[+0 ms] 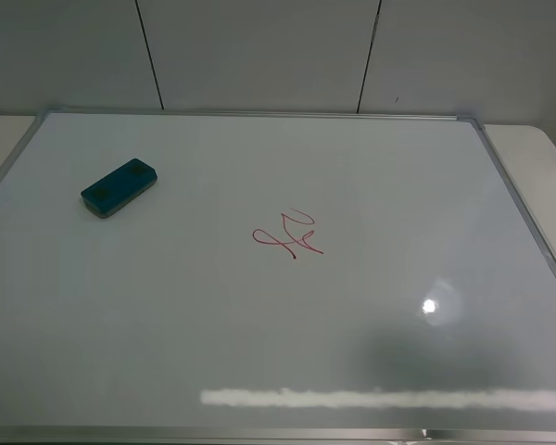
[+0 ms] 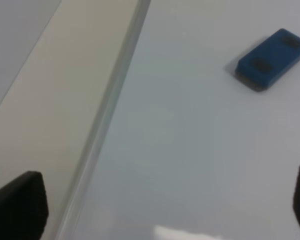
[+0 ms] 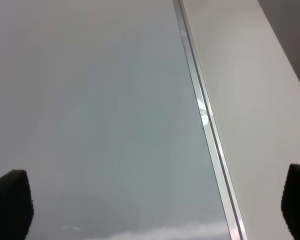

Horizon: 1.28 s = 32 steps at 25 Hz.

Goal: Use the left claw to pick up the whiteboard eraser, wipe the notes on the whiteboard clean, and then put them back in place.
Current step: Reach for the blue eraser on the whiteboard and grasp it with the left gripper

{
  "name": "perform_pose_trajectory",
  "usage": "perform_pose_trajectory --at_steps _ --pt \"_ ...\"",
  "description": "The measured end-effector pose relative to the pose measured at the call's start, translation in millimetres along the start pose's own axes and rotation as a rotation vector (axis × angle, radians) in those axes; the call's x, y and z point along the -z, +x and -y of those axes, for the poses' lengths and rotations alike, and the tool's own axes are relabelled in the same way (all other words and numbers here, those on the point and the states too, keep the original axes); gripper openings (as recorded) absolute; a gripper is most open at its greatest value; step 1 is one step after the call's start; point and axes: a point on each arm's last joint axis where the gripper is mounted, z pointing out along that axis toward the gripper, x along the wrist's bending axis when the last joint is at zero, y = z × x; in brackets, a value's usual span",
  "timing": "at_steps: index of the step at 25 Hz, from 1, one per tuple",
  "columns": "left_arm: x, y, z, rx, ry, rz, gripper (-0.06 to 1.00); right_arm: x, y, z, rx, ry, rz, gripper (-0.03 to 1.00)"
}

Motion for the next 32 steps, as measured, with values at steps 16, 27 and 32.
perform_pose_trajectory --at_steps 16,27,32 --pt "0.0 0.0 0.0 0.000 0.000 0.000 0.99 0.0 0.0 0.0 0.000 0.000 0.000 0.99" --pt "0.0 0.2 0.0 -0.001 0.000 -0.002 0.99 0.0 0.0 0.0 0.000 0.000 0.000 0.99" --pt "0.0 0.2 0.0 -0.001 0.000 -0.002 0.99 0.0 0.0 0.0 0.000 0.000 0.000 0.99"
